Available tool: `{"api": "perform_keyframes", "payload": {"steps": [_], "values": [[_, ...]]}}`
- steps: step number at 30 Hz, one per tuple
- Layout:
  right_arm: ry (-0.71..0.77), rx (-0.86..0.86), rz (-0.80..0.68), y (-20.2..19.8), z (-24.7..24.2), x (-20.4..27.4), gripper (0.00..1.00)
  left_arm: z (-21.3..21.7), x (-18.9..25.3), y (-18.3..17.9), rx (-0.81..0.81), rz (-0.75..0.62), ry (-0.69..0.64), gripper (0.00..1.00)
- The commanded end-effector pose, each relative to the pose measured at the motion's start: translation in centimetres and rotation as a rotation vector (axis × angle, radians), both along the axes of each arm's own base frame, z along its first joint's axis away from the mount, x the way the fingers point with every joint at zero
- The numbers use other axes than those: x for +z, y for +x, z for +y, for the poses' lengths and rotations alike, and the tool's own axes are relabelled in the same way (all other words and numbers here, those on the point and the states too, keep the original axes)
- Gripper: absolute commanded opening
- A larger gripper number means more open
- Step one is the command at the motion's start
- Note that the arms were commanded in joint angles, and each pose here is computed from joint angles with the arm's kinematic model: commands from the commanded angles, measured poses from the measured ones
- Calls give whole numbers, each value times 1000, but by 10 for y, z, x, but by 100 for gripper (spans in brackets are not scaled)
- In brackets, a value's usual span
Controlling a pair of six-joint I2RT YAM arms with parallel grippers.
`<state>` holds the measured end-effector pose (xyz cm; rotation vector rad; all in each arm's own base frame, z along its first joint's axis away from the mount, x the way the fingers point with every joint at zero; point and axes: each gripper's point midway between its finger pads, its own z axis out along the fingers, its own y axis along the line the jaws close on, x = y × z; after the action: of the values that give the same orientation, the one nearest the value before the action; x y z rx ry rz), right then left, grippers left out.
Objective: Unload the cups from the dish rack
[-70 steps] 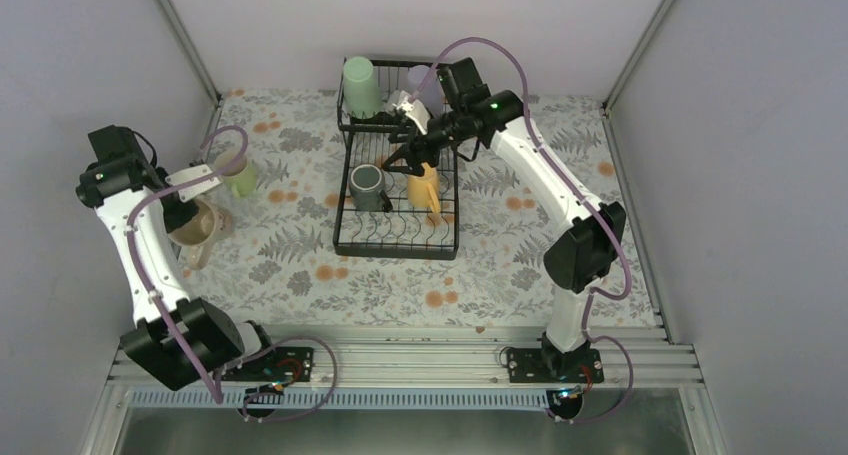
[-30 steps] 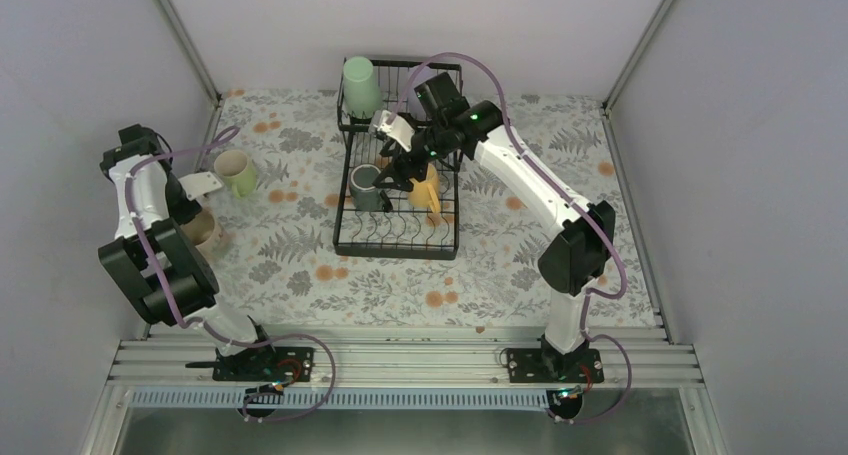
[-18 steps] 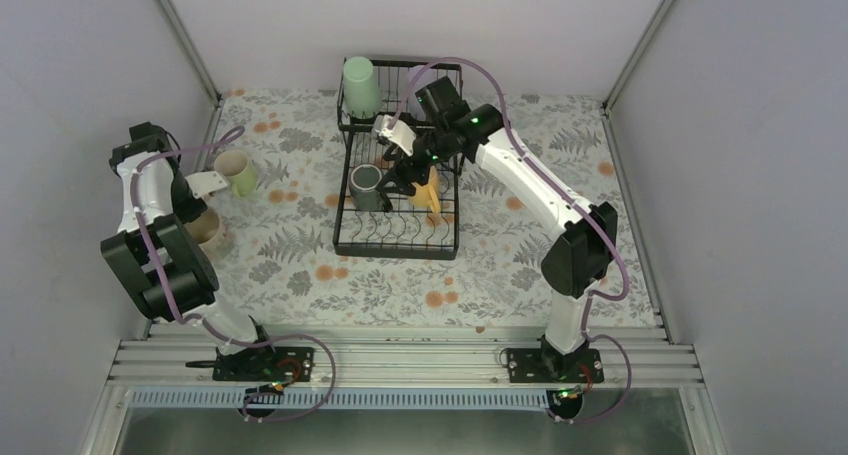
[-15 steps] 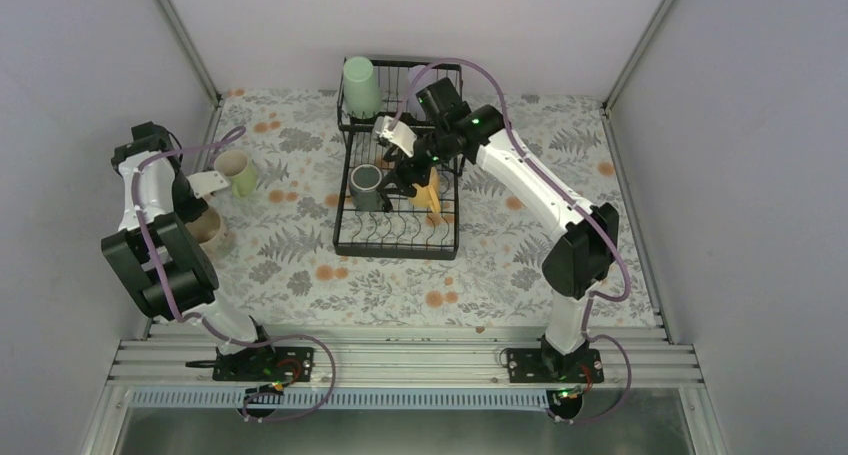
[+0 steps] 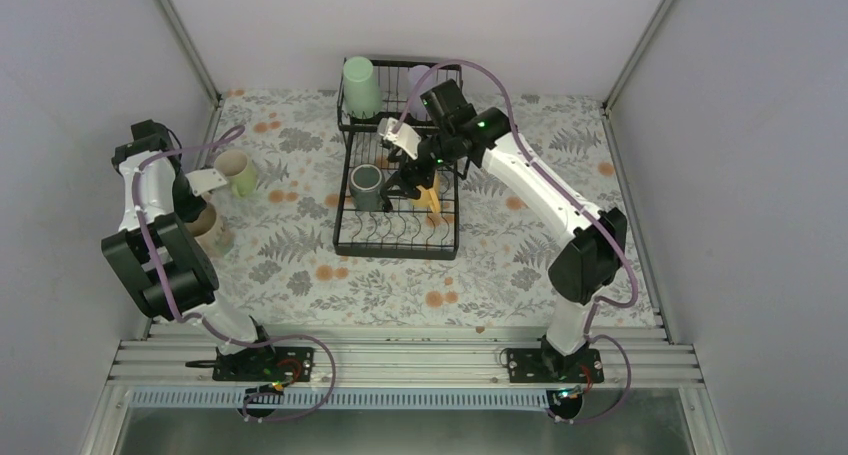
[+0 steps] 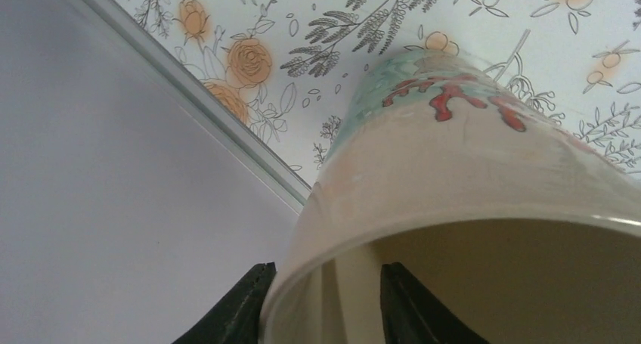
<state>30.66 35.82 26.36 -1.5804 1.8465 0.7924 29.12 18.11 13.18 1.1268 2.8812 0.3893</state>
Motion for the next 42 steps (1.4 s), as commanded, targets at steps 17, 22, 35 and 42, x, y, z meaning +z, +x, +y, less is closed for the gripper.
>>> {"api": "perform_keyframes", "payload": {"steps": [17, 22, 35, 42], "values": [[-99, -91, -170, -1, 2, -41, 87, -8, 73, 12, -33, -164, 46, 69], [-103, -147, -183, 9, 9, -63, 86, -20, 126, 26, -63, -336, 43, 78], [-180, -208, -144, 39, 29, -135, 81, -147, 264, 51, -139, -1063, -548, 100], [-205, -238, -156, 54, 34, -154, 80, -167, 281, 46, -152, -1150, -707, 100]]}}
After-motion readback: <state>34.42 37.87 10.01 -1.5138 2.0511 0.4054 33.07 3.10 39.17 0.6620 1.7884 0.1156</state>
